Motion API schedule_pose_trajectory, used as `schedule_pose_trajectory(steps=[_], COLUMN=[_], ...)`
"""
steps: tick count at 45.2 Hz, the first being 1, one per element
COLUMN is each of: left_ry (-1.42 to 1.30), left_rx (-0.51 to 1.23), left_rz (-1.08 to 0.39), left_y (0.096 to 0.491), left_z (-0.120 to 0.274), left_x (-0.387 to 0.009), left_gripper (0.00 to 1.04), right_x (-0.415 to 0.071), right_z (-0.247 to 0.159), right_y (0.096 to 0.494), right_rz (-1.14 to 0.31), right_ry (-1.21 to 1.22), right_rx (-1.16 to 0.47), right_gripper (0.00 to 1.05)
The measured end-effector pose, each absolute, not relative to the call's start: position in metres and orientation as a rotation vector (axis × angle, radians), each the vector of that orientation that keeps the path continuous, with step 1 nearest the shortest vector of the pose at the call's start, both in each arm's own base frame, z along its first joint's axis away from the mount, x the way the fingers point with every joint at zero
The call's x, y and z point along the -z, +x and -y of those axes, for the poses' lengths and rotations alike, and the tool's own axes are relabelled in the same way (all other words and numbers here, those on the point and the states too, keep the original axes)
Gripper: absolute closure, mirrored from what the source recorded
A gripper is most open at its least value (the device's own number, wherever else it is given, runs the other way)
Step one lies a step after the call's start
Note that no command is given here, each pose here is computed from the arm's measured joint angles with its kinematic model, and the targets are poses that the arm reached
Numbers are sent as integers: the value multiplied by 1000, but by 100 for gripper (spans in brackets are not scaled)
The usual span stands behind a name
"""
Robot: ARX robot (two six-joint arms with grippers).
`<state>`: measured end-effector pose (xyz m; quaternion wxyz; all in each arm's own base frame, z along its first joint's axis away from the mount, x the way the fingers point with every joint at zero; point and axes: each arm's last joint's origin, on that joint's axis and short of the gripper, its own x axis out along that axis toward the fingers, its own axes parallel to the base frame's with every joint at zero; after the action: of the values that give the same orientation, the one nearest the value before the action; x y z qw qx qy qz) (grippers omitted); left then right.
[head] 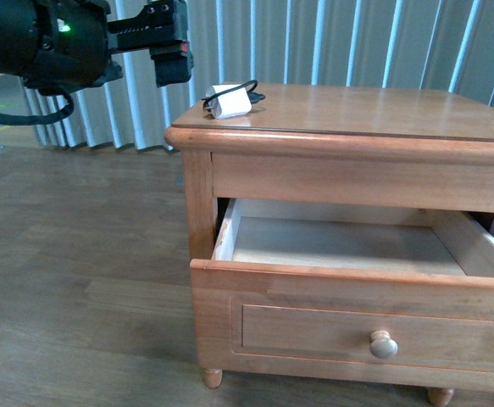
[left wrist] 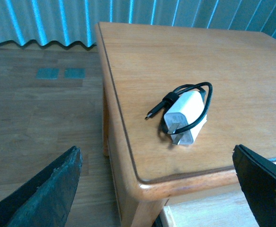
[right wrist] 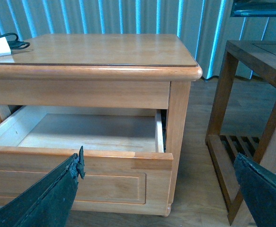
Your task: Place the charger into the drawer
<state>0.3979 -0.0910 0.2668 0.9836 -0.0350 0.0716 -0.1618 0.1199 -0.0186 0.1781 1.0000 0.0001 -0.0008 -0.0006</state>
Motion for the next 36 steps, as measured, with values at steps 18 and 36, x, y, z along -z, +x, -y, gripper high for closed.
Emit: schedule_pose_trajectory(steps=[18, 36], left_ry=[-65, -65], left_rx=[439, 483], left_rz=[-168, -185], left_y=[455, 495], left_z=[122, 144], left_x=[-253, -236], left_gripper=[6, 6], right_x=[-178, -178], right_z=[19, 19], right_y=[120, 120], right_rz=[2, 2], right_ry=[0, 0], right_rx=[1, 1], right_gripper=[8, 8])
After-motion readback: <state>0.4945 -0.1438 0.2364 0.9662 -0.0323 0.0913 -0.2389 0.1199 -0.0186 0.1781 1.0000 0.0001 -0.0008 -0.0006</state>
